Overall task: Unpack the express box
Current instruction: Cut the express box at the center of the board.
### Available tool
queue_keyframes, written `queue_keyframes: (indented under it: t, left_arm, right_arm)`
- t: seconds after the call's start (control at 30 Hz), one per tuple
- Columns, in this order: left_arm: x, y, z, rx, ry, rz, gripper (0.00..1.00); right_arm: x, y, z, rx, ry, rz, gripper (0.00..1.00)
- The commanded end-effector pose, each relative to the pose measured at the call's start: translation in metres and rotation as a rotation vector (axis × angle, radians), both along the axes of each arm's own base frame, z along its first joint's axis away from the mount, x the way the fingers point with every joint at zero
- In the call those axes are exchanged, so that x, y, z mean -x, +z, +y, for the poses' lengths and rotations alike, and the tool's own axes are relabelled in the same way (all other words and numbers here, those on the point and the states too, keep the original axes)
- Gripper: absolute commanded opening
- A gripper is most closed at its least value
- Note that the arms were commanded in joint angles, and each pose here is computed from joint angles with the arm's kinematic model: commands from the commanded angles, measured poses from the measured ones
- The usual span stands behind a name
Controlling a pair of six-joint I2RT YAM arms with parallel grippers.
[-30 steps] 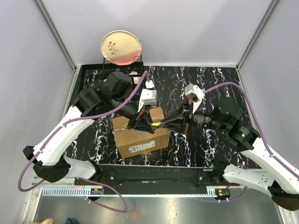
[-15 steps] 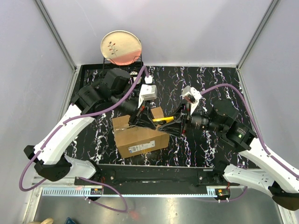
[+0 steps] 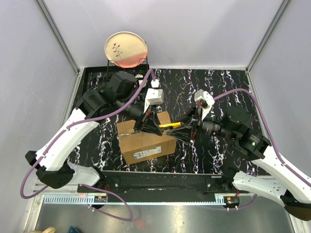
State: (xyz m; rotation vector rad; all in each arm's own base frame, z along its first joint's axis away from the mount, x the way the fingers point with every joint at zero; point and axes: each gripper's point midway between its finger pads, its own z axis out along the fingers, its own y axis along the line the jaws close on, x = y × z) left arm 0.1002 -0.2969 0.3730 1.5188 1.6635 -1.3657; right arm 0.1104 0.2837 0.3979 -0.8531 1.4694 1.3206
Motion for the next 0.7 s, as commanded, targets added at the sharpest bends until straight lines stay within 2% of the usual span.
queue_keyframes:
  t: [0.0,0.4,0.47,0.5,0.53,0.67]
  left_arm:
    - [0.006,0.013,0.000,0.058,-0.030,-0.015,0.00]
    - [0.013,0.006,0.003,0.047,-0.050,0.011,0.00]
    - [0.012,0.007,0.003,0.051,-0.048,0.004,0.00]
    - [0.012,0.007,0.003,0.050,-0.047,0.002,0.00]
    - [0.012,0.008,0.003,0.052,-0.046,-0.001,0.00]
    - [0.009,0.010,0.001,0.056,-0.039,-0.006,0.00]
  right_arm:
    - [0.000,0.020,-0.002,-0.038,-0.016,-0.057,0.43]
    - [-0.004,0.029,-0.004,-0.057,-0.039,-0.091,0.41]
    - [-0.003,0.030,0.000,-0.059,-0.023,-0.081,0.35]
    - [-0.001,0.029,0.001,-0.055,-0.006,-0.077,0.28]
    - [-0.001,0.028,0.002,-0.053,0.001,-0.072,0.27]
    - [0.001,0.020,0.008,-0.047,0.025,-0.038,0.33]
